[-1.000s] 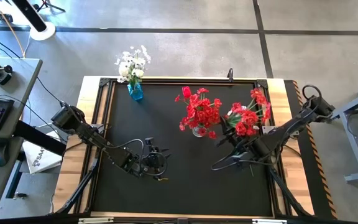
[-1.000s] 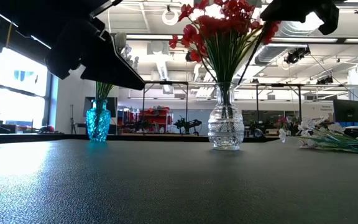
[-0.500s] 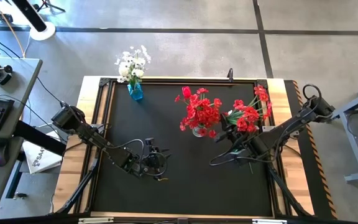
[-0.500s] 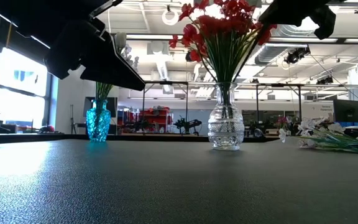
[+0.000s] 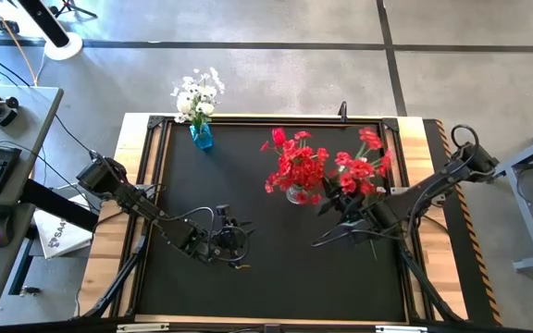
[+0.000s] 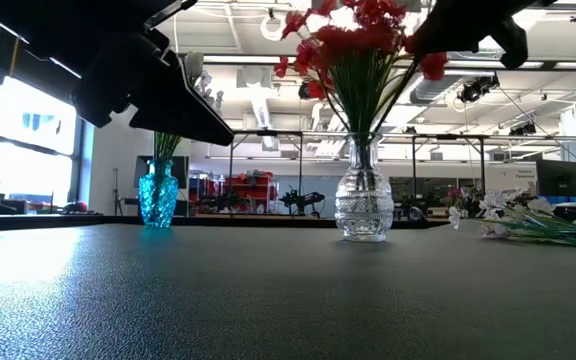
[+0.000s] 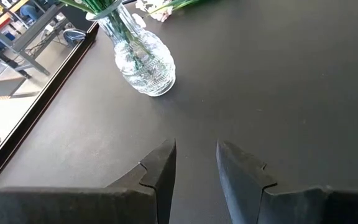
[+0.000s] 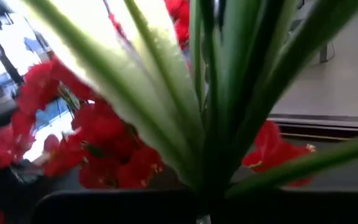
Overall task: Sort flowers into vase by color
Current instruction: Put the red flowers into the transparent vase
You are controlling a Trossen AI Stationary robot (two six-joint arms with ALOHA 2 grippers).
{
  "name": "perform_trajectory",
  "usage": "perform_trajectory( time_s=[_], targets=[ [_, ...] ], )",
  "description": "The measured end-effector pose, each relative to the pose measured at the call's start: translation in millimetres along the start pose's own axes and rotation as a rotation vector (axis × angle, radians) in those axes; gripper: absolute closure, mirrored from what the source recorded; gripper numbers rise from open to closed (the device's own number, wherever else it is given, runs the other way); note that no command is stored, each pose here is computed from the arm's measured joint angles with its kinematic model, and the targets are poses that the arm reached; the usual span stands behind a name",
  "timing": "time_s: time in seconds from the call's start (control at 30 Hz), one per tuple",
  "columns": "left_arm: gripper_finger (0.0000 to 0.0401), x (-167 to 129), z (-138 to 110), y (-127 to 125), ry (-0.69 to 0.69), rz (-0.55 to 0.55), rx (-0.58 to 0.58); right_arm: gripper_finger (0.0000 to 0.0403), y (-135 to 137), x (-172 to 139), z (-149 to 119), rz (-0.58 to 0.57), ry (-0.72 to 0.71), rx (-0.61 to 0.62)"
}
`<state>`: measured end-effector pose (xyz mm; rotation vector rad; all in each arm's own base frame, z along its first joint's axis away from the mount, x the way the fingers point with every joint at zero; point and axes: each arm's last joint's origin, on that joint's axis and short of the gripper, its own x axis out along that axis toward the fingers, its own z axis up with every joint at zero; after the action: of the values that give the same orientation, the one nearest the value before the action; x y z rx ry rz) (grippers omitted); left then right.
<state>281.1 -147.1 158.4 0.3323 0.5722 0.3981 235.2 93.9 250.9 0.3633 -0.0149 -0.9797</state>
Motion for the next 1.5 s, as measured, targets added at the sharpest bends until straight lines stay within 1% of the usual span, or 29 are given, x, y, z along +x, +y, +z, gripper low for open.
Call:
perform_trajectory(
  time_s=[0.23,0.37,0.5,0.63,0.77,0.93,1.03,1.2,1.27,1.37,1.43,1.5],
  targets=[
    [0.0295,3,1,2,0.006,0.003,-0.006,0.04,10,16,6,0.033,0.073,-0.155],
    [0.0295,3,1,2,0.006,-0.005,-0.001,0.04,16,31,12,0.092,0.121,-0.265],
    [0.0295,3,1,2,0.005,-0.005,-0.003,0.0399,17,45,16,0.148,0.168,-0.344],
    [0.0295,3,1,2,0.004,-0.005,-0.004,0.0399,14,56,16,0.18,0.227,-0.371],
    [0.0295,3,1,2,0.004,-0.006,-0.004,0.0398,11,61,15,0.214,0.286,-0.384],
    [0.0295,3,1,2,0.004,-0.006,-0.004,0.0393,8,61,10,0.206,0.321,-0.432],
    [0.0295,3,1,2,0.004,-0.006,-0.004,0.0364,9,63,4,0.211,0.345,-0.453],
    [0.0295,3,1,2,0.003,-0.007,-0.003,0.0272,10,63,1,0.232,0.368,-0.474],
    [0.0295,3,1,1,0.006,-0.019,-0.003,0.0236,9,62,4,0.247,0.367,-0.478],
    [0.0295,3,1,1,0.008,-0.029,-0.003,0.0192,9,57,12,0.272,0.358,-0.447],
    [0.0295,3,1,1,0.008,-0.029,-0.003,0.017,8,54,18,0.296,0.361,-0.424],
    [0.0295,3,1,1,0.008,-0.029,-0.003,0.0157,7,50,24,0.329,0.364,-0.4]
  ],
)
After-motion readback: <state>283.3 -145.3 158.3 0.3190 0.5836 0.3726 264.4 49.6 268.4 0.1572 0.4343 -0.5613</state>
